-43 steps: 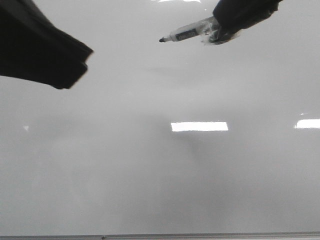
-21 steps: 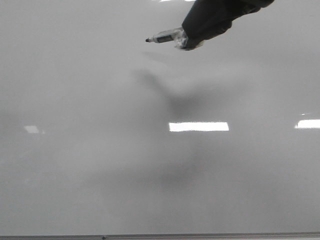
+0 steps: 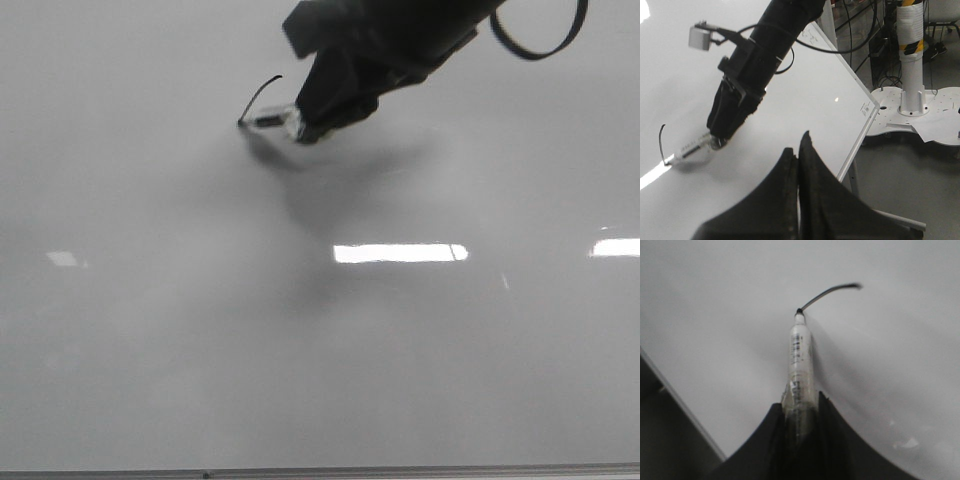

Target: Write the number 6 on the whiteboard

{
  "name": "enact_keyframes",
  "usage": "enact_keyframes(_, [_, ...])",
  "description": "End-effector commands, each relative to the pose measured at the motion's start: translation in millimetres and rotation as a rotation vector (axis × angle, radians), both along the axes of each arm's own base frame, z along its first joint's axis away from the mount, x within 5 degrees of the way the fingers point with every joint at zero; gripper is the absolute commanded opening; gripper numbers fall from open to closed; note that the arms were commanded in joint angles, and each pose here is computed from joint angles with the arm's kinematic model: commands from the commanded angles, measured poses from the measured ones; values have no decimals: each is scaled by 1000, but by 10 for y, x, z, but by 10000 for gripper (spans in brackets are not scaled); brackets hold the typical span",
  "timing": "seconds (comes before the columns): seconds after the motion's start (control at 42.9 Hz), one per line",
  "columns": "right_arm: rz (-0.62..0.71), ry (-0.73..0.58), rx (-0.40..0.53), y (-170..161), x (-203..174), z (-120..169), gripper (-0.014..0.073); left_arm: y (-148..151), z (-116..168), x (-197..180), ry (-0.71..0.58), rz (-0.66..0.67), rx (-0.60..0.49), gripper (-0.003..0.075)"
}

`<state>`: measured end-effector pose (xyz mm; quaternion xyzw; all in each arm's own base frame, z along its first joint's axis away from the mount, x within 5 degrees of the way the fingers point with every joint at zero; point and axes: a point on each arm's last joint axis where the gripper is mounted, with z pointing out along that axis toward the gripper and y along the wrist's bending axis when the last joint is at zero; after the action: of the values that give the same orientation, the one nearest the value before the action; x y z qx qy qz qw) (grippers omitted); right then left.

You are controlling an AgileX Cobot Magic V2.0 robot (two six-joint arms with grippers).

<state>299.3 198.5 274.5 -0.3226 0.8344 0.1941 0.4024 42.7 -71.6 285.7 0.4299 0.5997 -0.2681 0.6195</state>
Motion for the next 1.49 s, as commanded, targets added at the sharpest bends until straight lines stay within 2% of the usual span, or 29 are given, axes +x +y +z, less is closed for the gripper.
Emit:
enact_keyframes(0.0, [46, 22, -10, 116, 0, -24, -59, 6, 162, 11, -36, 15, -102, -20])
enact_keyframes(0.14, [62, 80, -53, 101, -35, -216, -59, 6, 162, 11, -36, 15, -102, -20])
enact_keyframes(0.279, [-37, 4, -32, -187, -30, -54, -59, 6, 162, 11, -36, 15, -102, -20])
enact_keyframes(0.373, [-57, -44, -10, -217, 5, 82, -59, 6, 162, 11, -36, 15, -102, -20])
enact_keyframes(0.489, [-4, -49, -2, -3, 70, 123, -59, 6, 162, 11, -36, 15, -102, -20])
enact_keyframes(0.605, [109, 29, -24, 241, 26, 56, -59, 6, 162, 11, -36, 15, -102, -20])
enact_keyframes(0.768, [120, -84, 1, 21, -336, 439, -59, 8, 179, 13, -46, 18, -118, -20])
enact_keyframes(0.862, [223, -133, -91, -94, -567, 535, -59, 3, 176, 19, -41, 21, -111, -20])
enact_keyframes(0.932, [316, -132, -187, -142, -698, 547, -59, -34, 180, 39, -7, 18, -51, -20])
enact_keyframes(1.095, [452, -141, -337, -148, -914, 558, -59, -240, 229, 185, 95, 9, 237, -8])
enact_keyframes(1.188, [512, -158, -340, -95, -1073, 620, -59, -391, 264, 314, 118, 7, 391, 77])
enact_keyframes(1.327, [589, -222, -309, -13, -1326, 760, -59, -651, 324, 505, 104, -21, 528, 367])
enact_keyframes(1.374, [609, -239, -299, 3, -1396, 797, -59, -720, 348, 554, 94, -28, 547, 435])
enact_keyframes(1.467, [639, -261, -286, 26, -1490, 844, -59, -840, 384, 638, 83, -38, 573, 471])
